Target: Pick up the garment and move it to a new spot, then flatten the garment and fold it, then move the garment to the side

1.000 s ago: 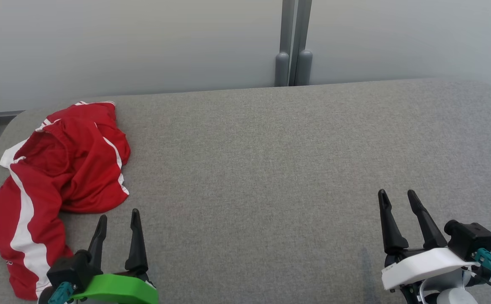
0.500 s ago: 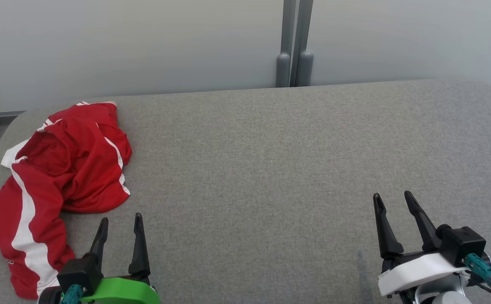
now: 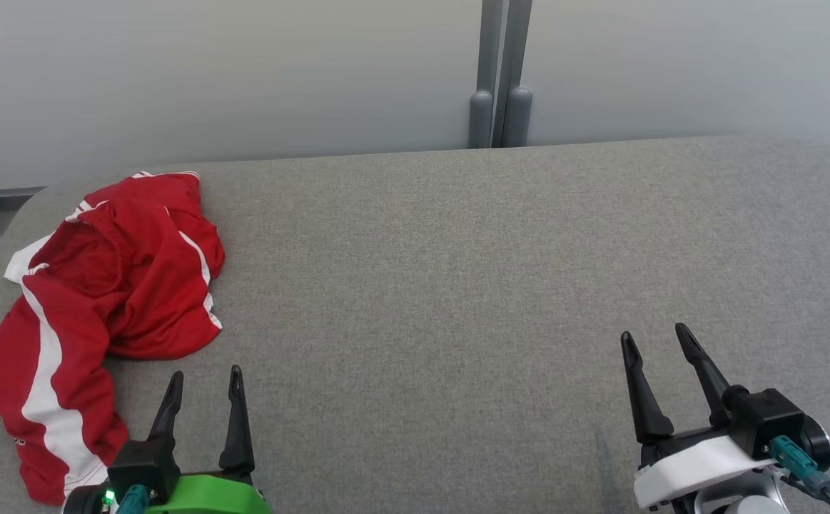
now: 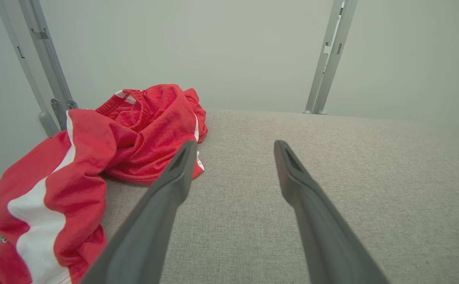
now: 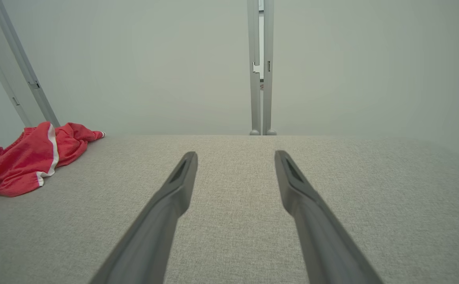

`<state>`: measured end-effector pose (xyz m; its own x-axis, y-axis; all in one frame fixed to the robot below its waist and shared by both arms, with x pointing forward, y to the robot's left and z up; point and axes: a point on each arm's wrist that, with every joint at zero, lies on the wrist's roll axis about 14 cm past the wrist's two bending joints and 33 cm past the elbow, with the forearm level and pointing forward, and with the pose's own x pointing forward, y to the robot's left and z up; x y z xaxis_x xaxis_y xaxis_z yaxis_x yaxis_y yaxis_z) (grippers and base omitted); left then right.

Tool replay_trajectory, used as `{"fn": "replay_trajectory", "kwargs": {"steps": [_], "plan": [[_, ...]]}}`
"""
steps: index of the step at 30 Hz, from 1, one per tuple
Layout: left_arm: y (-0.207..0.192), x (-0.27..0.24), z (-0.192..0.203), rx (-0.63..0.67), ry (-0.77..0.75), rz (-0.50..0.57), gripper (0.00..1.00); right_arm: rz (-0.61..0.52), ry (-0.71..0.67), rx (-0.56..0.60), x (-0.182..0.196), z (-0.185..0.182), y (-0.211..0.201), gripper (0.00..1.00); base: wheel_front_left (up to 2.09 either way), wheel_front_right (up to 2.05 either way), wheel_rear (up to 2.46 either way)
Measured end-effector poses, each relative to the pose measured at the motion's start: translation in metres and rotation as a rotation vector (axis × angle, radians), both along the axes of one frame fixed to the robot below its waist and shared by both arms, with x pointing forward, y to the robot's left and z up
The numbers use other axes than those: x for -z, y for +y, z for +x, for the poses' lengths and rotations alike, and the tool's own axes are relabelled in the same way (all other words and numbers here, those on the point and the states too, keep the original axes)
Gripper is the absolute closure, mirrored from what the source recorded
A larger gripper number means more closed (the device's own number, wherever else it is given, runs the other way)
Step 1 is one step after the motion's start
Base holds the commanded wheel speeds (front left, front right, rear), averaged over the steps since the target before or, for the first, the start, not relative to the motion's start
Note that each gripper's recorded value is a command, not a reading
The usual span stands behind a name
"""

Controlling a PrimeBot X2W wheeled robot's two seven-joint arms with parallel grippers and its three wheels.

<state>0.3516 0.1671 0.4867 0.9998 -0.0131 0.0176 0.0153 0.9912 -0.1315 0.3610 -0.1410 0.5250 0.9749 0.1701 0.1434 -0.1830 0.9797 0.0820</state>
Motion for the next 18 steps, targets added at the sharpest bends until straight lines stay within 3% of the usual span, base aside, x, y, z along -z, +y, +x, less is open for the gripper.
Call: {"fn": "replay_trajectory", "kwargs": {"steps": [18], "plan": [[0.0,0.0036,-0.0009,0.002,0.009,-0.006,0.0,0.008,0.015,0.008,0.0053,-0.001,-0.0028,0.0,0.0,0.0,0.0]]}}
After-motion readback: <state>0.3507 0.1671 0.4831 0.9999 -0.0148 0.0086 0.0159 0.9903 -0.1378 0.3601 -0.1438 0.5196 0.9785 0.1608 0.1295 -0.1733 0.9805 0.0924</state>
